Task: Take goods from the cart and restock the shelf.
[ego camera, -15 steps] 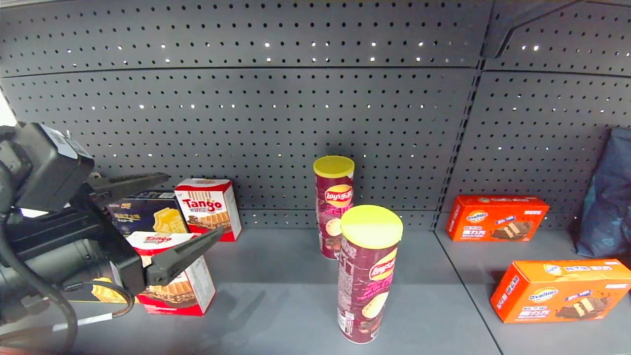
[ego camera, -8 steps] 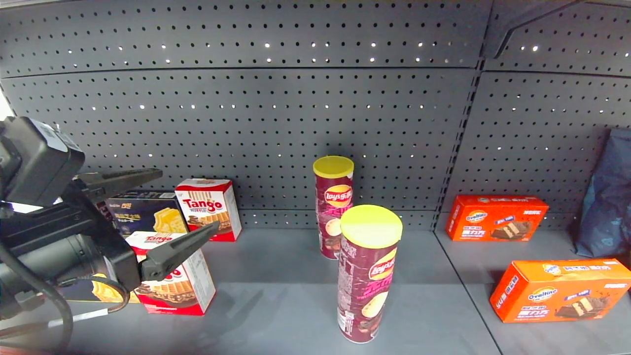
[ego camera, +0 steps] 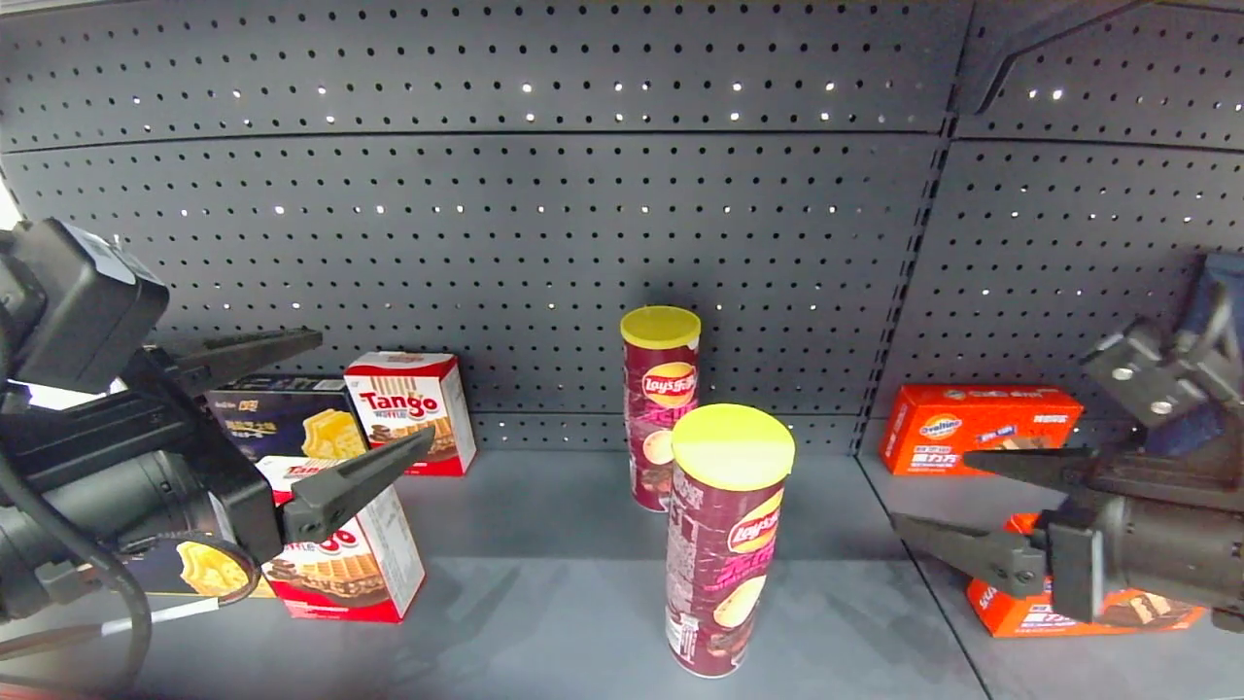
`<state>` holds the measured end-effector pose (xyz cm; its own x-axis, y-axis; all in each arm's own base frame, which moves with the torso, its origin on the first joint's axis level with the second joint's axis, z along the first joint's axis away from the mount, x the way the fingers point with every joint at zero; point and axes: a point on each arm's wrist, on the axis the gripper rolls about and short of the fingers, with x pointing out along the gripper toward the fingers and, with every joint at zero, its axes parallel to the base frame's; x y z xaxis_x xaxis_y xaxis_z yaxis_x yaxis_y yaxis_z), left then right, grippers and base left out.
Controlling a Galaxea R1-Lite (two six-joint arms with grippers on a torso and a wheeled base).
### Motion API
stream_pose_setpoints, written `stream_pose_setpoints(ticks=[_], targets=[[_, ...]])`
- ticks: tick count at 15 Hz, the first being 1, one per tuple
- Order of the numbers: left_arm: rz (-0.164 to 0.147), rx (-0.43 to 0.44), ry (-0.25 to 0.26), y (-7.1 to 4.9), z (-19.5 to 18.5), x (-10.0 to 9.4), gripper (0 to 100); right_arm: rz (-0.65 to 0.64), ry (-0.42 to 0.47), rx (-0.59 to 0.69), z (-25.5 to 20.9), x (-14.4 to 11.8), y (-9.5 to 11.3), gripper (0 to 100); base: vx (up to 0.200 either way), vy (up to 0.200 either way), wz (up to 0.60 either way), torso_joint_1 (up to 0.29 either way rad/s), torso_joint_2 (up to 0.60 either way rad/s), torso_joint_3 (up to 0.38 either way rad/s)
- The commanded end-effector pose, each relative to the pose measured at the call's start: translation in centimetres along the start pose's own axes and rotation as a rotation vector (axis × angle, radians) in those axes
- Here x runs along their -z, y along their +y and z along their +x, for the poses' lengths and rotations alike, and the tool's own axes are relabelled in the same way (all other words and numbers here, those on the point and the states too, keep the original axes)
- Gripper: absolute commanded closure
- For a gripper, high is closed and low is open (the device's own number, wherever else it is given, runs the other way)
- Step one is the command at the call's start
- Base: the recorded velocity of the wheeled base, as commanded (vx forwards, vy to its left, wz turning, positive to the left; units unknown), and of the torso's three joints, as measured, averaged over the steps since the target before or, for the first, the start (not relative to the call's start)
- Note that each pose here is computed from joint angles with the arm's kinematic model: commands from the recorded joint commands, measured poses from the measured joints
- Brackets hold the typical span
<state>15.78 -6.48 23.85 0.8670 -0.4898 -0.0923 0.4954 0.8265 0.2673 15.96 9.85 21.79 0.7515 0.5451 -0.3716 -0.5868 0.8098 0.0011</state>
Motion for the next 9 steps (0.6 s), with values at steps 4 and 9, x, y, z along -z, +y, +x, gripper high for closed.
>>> stream_pose_setpoints(ticks=[4, 9], targets=[[0.001, -0.006, 0.013, 0.2, 0.2, 0.2, 0, -0.006, 0.138, -0.028, 7.3, -0.1, 0.3, 0, 0.000, 0.000, 0.00, 0.000, 0.00, 0.000], [-0.001, -0.003, 0.021, 0.2, 0.4, 0.4, 0, -0.004, 0.187, -0.029, 9.3, 0.7, 0.3, 0, 0.000, 0.000, 0.00, 0.000, 0.00, 0.000]])
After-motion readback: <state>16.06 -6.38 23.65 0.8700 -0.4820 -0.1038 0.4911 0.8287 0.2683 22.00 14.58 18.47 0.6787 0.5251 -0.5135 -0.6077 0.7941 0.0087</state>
